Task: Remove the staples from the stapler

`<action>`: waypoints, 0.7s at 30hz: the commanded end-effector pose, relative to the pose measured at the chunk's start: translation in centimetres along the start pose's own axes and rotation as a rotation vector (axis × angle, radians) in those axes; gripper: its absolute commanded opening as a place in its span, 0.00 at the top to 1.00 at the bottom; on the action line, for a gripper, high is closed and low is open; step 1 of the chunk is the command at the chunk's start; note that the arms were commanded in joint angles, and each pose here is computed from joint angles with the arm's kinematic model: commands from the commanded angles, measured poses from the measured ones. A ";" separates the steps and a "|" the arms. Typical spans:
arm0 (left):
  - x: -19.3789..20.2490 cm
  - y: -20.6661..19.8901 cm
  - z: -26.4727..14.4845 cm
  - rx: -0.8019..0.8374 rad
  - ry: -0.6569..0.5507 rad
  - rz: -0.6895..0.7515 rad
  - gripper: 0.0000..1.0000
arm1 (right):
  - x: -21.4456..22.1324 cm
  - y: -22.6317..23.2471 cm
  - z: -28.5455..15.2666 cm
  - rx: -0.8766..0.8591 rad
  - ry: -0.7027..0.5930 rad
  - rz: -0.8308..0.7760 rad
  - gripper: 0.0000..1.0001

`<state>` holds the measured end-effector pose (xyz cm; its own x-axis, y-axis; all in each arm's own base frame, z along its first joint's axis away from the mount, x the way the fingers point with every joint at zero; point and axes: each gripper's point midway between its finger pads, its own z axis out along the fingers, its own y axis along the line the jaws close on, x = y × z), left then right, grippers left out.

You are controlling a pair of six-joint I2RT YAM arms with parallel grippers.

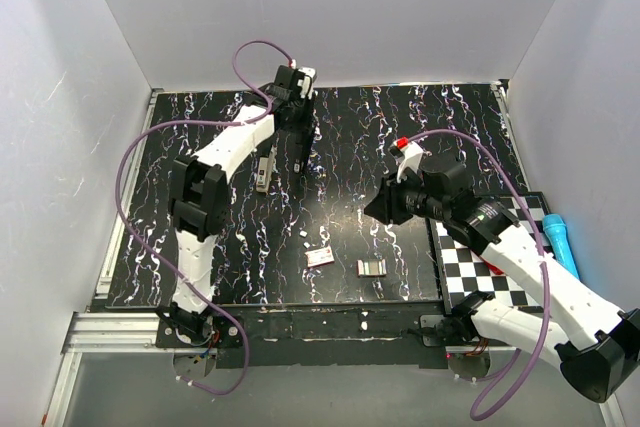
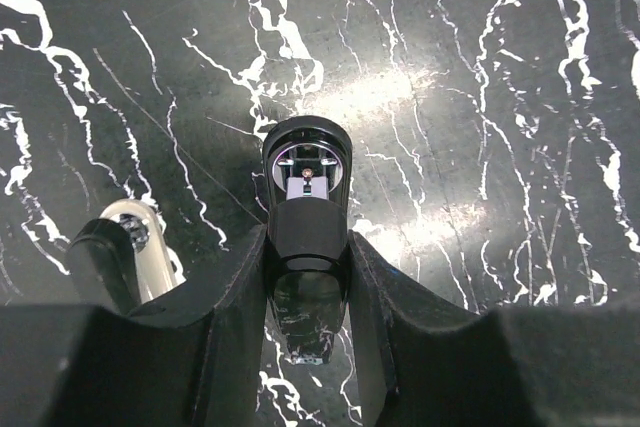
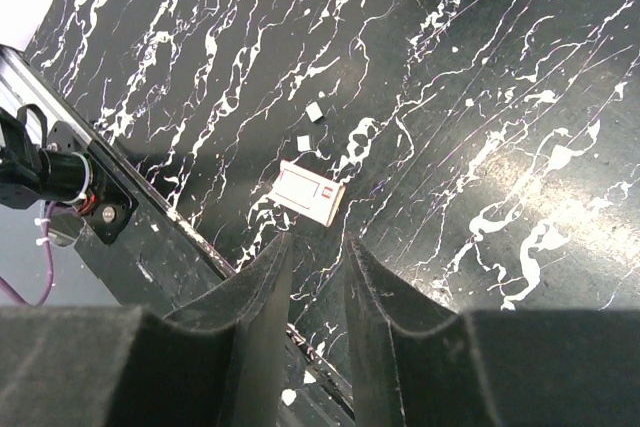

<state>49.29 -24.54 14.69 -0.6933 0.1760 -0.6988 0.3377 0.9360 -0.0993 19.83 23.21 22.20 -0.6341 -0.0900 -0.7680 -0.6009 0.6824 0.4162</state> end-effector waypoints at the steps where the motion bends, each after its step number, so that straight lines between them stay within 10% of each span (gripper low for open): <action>1: -2.4 0.9 -0.3 -0.014 -0.028 0.001 1.00 | -0.8 0.6 0.4 -0.037 -0.033 -0.001 0.64; 21: 0.8 2.2 5.2 -0.028 0.049 -0.018 0.53 | 0.8 0.6 1.9 -0.076 0.010 0.035 0.59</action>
<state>51.95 -23.62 9.58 -0.7576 0.1857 -0.6258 0.2971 0.9517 -0.0773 19.59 24.40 20.25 -0.6794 -0.0973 -0.7273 -0.5959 0.6515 0.4695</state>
